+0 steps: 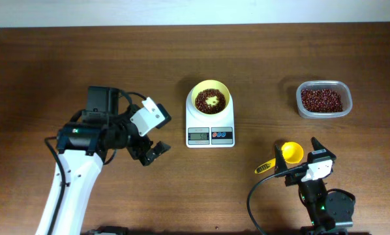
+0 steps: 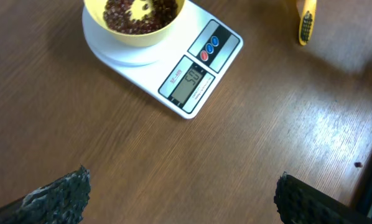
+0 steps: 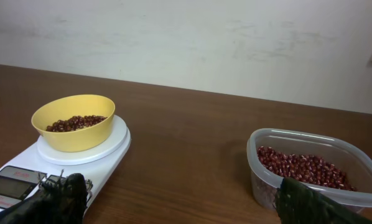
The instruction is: Scoop item into bowl and weigh 50g on scale
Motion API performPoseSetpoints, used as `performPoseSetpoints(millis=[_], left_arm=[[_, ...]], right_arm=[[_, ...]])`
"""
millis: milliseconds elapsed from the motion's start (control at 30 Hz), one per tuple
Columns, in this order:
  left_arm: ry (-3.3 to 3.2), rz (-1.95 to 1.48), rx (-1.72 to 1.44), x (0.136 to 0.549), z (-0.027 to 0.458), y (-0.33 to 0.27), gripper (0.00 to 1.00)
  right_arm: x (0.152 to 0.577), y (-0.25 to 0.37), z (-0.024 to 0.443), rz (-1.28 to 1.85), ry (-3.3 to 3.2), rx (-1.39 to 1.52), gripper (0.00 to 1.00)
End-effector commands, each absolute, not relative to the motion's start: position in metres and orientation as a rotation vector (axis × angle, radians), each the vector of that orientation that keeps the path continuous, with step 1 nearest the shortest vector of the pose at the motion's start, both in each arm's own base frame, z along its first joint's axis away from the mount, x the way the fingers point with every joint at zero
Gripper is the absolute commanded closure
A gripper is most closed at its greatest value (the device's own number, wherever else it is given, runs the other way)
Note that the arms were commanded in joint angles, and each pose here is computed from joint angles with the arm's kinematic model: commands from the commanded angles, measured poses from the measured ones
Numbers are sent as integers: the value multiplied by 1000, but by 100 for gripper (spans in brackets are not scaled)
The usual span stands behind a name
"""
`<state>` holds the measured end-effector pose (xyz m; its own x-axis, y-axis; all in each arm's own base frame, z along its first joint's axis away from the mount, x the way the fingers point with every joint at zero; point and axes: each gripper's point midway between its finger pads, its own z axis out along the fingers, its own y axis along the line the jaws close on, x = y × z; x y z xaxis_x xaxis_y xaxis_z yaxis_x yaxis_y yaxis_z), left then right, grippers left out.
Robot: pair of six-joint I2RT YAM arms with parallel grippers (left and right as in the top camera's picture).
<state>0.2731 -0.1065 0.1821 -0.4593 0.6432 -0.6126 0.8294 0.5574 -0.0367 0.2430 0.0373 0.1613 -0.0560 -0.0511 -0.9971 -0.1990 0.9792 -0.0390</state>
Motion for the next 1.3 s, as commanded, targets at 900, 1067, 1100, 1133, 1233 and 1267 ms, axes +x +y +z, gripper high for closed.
performPoseSetpoints(millis=[900,1067,1100,1133,1233,1267], left_arm=[[1786,-349,95,95,293,-60,1],[1667,-235,51,161,284,-33,1],[1652,-225,49,183,267,-28,1],[1636,-222,53,198,254,-25,1],[1579,-214,71,229,216,-21,1],[1586,-215,69,233,203,-20,1]], right_arm=[[243,35,159,114,1625,-185,1],[243,35,159,114,1625,-185,1],[243,35,159,114,1625,-185,1],[243,35,159,114,1625,-185,1],[243,35,159,114,1625,-185,1],[243,35,159,114,1625,-185,1]])
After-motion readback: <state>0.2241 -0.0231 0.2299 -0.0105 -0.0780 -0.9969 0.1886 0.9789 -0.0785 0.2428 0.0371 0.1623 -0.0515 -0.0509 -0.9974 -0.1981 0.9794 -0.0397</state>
